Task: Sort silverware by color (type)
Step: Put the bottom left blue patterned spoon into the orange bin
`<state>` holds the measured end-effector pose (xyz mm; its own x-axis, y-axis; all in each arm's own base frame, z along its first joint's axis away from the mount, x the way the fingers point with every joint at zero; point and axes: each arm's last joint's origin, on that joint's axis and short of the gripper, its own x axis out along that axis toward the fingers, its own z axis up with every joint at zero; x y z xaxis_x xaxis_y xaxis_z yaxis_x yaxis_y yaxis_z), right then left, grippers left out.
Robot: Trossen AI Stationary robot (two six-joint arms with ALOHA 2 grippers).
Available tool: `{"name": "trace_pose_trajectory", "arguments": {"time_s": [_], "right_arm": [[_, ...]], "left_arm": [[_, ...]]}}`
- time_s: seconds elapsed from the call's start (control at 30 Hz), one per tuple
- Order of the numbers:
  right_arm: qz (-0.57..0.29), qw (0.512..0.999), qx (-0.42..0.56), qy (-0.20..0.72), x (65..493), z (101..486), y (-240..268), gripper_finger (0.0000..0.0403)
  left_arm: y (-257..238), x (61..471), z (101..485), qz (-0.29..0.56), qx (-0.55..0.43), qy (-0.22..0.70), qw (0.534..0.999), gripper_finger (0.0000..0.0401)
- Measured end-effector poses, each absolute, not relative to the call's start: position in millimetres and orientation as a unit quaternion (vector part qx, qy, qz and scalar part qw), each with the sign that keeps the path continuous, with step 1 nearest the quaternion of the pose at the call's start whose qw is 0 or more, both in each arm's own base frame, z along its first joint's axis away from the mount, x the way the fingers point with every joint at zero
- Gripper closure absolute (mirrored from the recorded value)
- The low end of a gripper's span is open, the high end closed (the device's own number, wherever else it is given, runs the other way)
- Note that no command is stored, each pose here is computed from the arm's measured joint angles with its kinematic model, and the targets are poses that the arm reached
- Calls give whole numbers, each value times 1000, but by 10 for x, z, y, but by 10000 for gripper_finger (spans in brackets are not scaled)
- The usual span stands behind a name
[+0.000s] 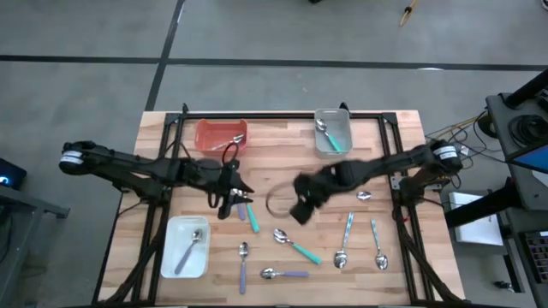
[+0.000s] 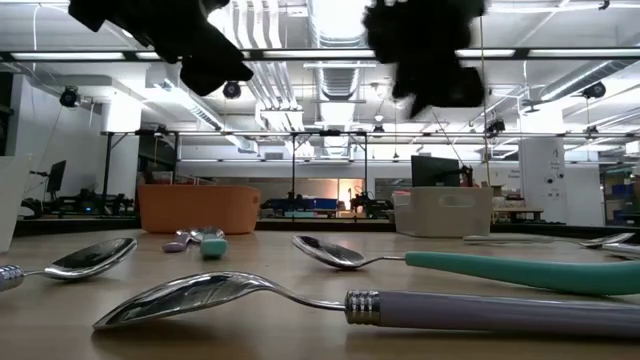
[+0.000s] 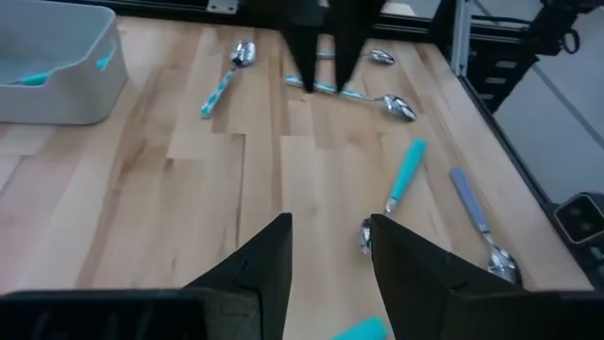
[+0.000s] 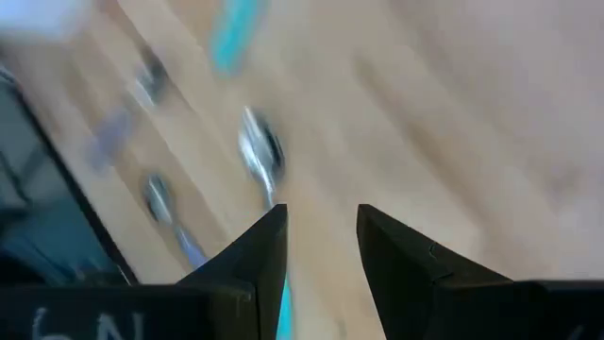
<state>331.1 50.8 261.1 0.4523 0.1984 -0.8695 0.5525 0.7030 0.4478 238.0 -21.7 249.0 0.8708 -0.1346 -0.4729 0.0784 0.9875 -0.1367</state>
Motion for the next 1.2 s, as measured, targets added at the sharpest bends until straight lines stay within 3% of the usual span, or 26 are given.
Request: {"name": "trace_pose_trajectory", "arguments": {"time_s": [0.17, 0.6, 1.2], "right_arm": [[-169, 695, 384, 583, 3114, 2444, 924, 293], [-236, 623, 423, 614, 2777, 2250, 1558, 310], [-350, 555, 362, 662, 2267, 1535, 1238, 312]], "left_arm": [[-272, 2385, 2510, -67, -54, 246, 966, 278], [-279, 2393, 2502, -70, -50, 246, 965, 278], [-276, 2398, 2486, -69, -44, 251, 965, 278]]}}
